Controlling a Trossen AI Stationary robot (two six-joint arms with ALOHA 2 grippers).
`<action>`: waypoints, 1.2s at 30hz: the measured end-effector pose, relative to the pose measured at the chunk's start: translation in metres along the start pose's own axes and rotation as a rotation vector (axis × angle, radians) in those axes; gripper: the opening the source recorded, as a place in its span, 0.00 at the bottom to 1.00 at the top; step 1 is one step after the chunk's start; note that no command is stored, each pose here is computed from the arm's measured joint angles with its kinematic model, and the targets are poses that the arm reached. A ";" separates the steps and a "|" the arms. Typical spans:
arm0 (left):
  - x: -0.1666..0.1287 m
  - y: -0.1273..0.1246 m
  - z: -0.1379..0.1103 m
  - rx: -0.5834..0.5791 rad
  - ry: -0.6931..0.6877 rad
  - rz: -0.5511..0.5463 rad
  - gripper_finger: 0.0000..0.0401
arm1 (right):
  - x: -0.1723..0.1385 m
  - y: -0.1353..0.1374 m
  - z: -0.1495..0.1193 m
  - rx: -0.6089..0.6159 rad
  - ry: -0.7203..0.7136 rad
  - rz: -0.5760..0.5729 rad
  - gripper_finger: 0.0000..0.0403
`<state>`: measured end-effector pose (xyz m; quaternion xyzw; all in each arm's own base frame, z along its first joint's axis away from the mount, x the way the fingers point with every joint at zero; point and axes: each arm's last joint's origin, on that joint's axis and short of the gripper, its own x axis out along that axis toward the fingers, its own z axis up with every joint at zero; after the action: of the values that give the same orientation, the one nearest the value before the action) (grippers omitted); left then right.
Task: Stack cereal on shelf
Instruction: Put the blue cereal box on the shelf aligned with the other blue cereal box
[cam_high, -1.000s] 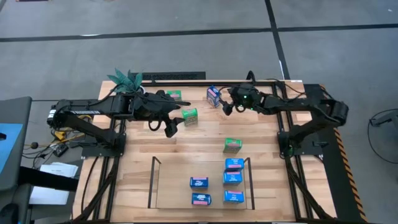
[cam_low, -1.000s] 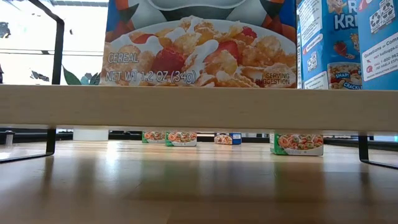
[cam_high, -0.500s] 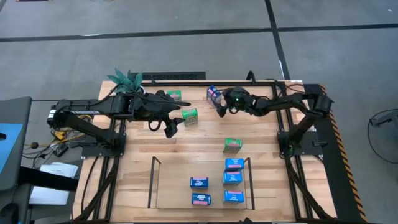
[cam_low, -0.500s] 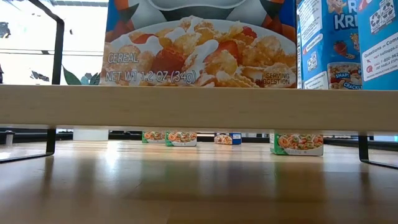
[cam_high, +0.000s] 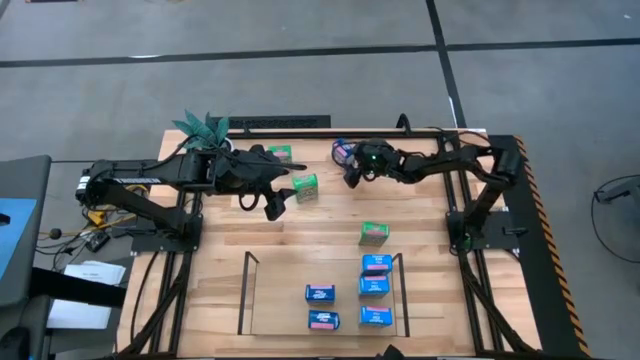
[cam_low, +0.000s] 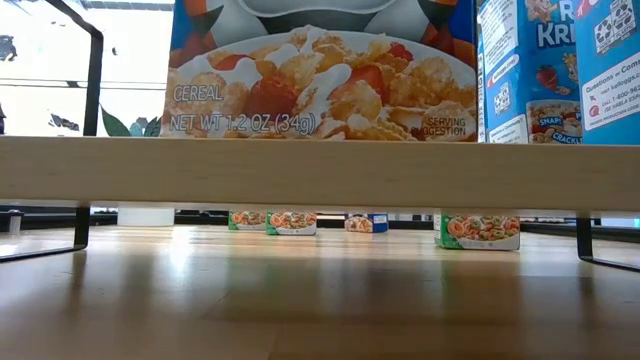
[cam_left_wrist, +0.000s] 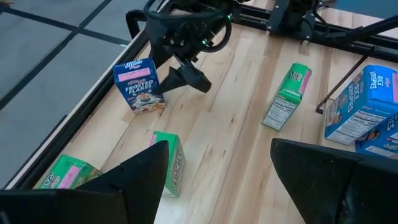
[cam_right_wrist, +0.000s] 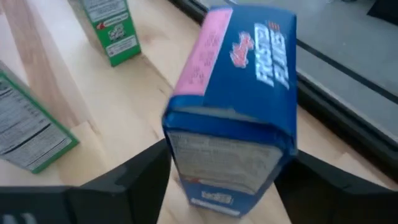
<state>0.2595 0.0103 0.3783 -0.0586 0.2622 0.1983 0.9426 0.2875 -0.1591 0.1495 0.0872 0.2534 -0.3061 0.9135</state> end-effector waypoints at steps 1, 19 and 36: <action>0.000 0.000 0.000 0.000 -0.001 0.003 0.68 | 0.000 -0.001 0.000 0.000 -0.001 -0.002 0.69; 0.000 0.000 0.000 0.000 -0.002 0.006 0.68 | 0.000 -0.004 -0.002 0.002 0.024 -0.011 0.42; 0.011 0.037 0.022 0.038 -0.105 -0.284 0.68 | -0.105 0.010 0.055 -0.071 -0.131 0.166 0.43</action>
<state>0.2631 0.0530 0.3911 -0.0671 0.2050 0.0607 0.9746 0.2443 -0.1144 0.2505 0.0555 0.1955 -0.2251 0.9529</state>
